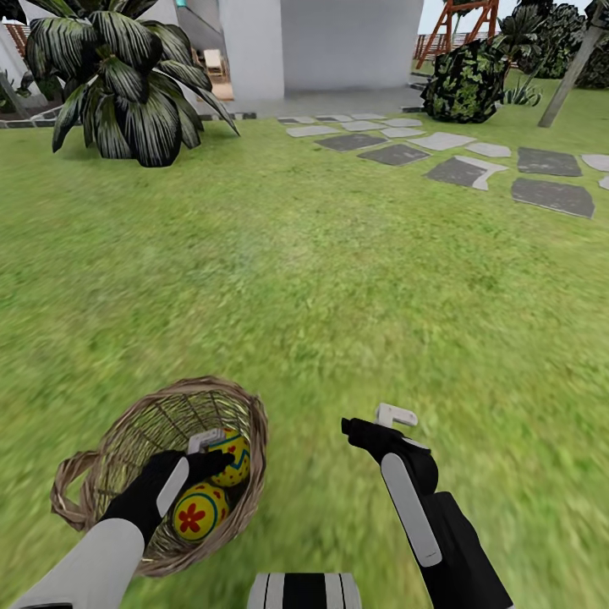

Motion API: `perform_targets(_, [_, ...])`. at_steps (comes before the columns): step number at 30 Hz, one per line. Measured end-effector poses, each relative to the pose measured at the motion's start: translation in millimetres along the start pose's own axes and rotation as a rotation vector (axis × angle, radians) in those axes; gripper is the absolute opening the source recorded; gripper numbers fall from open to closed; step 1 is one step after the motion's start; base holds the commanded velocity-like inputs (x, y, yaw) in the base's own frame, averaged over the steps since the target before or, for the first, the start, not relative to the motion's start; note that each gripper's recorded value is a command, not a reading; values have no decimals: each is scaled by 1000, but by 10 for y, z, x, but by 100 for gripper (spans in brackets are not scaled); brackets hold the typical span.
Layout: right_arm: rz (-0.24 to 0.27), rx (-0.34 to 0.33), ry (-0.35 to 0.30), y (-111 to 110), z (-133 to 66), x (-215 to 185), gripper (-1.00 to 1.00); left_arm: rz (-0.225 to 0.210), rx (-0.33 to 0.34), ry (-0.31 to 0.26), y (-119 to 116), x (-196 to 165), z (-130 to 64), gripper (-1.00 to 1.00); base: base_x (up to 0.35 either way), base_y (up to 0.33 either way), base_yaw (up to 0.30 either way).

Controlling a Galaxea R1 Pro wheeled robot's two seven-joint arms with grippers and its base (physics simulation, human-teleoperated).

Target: Take the three Easter eggs out of the wicker basket on the lawn in the garden, then place them on the lawn next to a single tree (choose any tree) so that all three eggs are next to the same tree and none are left in the basket.

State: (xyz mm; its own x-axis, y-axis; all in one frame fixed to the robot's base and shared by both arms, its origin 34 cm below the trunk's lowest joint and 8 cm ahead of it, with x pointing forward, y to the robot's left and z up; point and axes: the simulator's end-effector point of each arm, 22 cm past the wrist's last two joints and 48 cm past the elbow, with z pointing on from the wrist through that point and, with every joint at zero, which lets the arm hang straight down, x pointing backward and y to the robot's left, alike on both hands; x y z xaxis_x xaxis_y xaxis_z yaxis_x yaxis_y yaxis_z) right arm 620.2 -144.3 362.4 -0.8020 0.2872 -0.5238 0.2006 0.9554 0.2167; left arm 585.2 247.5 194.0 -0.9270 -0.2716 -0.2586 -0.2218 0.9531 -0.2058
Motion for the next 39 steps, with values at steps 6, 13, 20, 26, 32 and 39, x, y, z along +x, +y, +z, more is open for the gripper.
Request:
perform_targets(6, [0,0,0,1,-1,-1,100,0,0,1,-2,0,-1,100,81,0,0])
perform_targets(13, [1,-1,0,1,0,1,100,2,0,0,-5,-4,-1,100,71,2,0])
perform_targets(20, [0,0,0,1,0,0,100,2,-1,0,-1,0,0,100,89,7,0])
perform_targets(26, [-1,-1,0,6,0,1,100,1,0,1,-2,0,1,100,5,0,0])
perform_targets(32, [-3,-2,0,12,-1,3,100,1,0,2,-1,4,1,100,0,0,0])
perform_targets(39, [-3,-2,0,13,-1,4,100,1,0,1,-3,-1,0,100,0,0,0])
